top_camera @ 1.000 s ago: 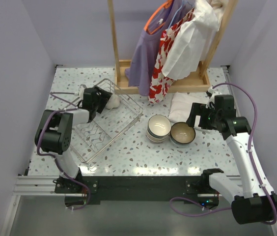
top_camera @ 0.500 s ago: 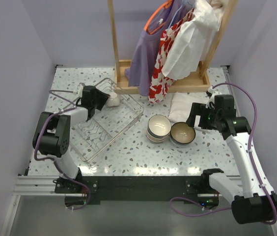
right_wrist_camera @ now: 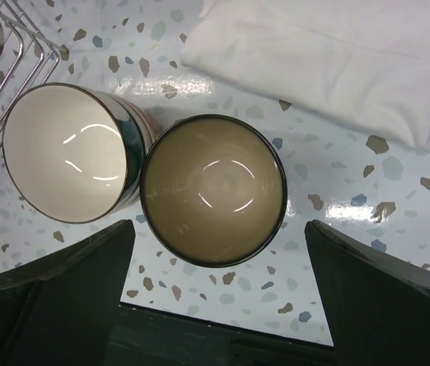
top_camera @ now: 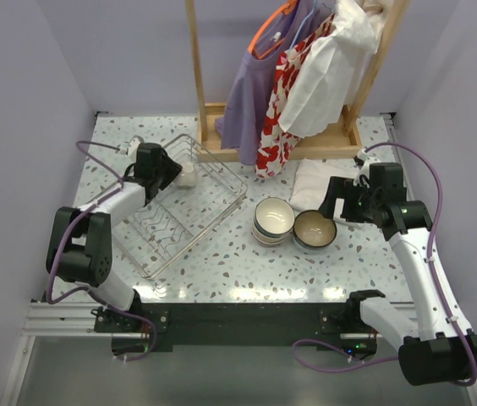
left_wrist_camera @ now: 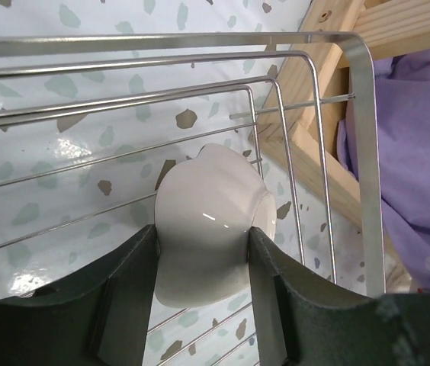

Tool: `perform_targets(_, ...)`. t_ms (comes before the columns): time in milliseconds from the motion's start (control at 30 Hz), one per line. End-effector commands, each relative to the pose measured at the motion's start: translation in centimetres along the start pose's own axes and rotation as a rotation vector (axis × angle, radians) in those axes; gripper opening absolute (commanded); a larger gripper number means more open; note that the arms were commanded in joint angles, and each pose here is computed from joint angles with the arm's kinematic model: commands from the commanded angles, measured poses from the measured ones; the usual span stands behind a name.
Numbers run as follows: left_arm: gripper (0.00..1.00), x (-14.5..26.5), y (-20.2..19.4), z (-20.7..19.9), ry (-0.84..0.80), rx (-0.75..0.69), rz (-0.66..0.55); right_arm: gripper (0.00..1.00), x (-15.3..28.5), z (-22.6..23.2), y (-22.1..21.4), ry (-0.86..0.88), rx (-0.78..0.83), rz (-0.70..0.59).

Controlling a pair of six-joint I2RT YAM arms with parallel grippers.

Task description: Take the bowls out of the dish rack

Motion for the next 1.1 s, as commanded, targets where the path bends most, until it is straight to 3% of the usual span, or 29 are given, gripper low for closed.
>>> perform_targets(0,0.08,2.6,3.3,-3.3,-0.086,-0.163,-0.122,0.98,0.8,0.8,1.7,0.062,0.009,-0.071)
perform_targets(333,0.06,8.0,5.3,-4.7,-0.139,-0.6,-0.2,0.98,2.3,2.1,3.6,0.111,0.006,-0.112)
perform_targets(467,0.06,10.1,3.1,-5.4,-0.158,-0.881,-0.21,0.98,2.7,3.5,4.4,0.192,-0.005,-0.12)
perform_targets(567,0.06,11.6,1.9,-5.6,-0.167,-1.007,-0.245,0.98,2.5,4.8,4.8,0.228,-0.005,-0.118)
perform_targets(767,0.06,14.8,0.2,-5.8,-0.235,-1.175,-0.313,0.98,1.3,8.5,5.5,0.316,0.013,-0.093)
perform_targets(1067,0.09,18.2,-4.4,-4.6,-0.422,-1.446,-0.286,0.98,-1.7,12.9,8.9,0.387,-0.01,-0.02)
Point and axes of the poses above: each gripper's point midway between its finger pads, its own x axis back along the fingers, its own z axis along the line the jaws close on, y = z × x, the point moved 9 cm from there along x, back along the fingers, and after that the axes turned 9 degrees about x, right-handed, at the moved point
